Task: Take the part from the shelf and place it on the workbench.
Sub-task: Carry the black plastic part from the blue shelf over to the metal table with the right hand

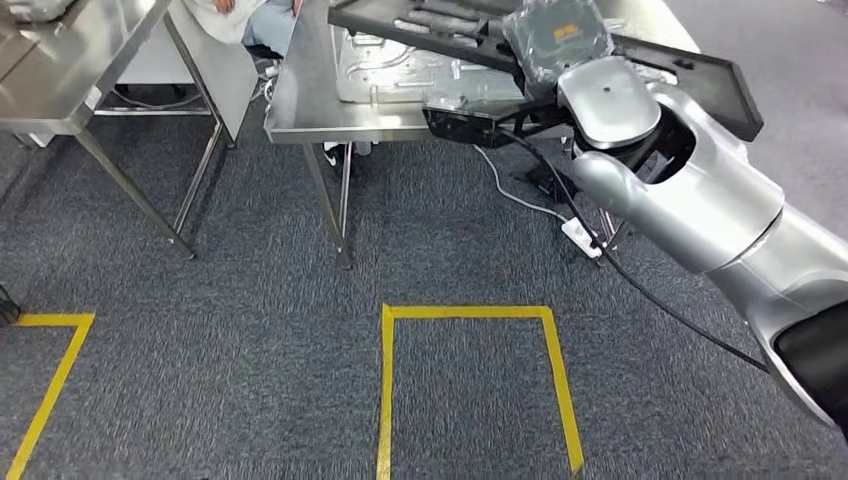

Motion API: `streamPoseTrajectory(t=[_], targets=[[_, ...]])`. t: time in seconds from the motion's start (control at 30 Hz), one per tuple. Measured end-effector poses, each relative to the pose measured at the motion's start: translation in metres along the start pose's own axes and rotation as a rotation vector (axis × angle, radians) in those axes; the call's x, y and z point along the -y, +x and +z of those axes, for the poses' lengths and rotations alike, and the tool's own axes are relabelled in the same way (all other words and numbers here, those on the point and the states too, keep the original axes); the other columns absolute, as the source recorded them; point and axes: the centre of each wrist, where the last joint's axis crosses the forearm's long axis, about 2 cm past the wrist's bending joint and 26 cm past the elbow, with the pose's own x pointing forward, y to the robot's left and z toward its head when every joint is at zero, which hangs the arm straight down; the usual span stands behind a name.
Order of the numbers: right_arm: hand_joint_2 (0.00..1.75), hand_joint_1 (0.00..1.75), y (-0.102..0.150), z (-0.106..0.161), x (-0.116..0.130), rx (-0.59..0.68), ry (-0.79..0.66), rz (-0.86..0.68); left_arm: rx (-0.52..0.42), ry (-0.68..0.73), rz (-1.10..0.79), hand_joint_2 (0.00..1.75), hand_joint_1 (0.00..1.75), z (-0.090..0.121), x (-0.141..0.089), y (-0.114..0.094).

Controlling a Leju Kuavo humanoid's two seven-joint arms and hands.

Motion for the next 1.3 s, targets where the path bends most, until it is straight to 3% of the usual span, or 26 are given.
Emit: streamPoseTrajectory(t=[1.3], targets=[[1.75,1.75,0.007,-0.002,-0.018,0.012,0.039,0.009,-0.012,-0.011,0.0,1.75,0.0,0.001,0.003,0.0]])
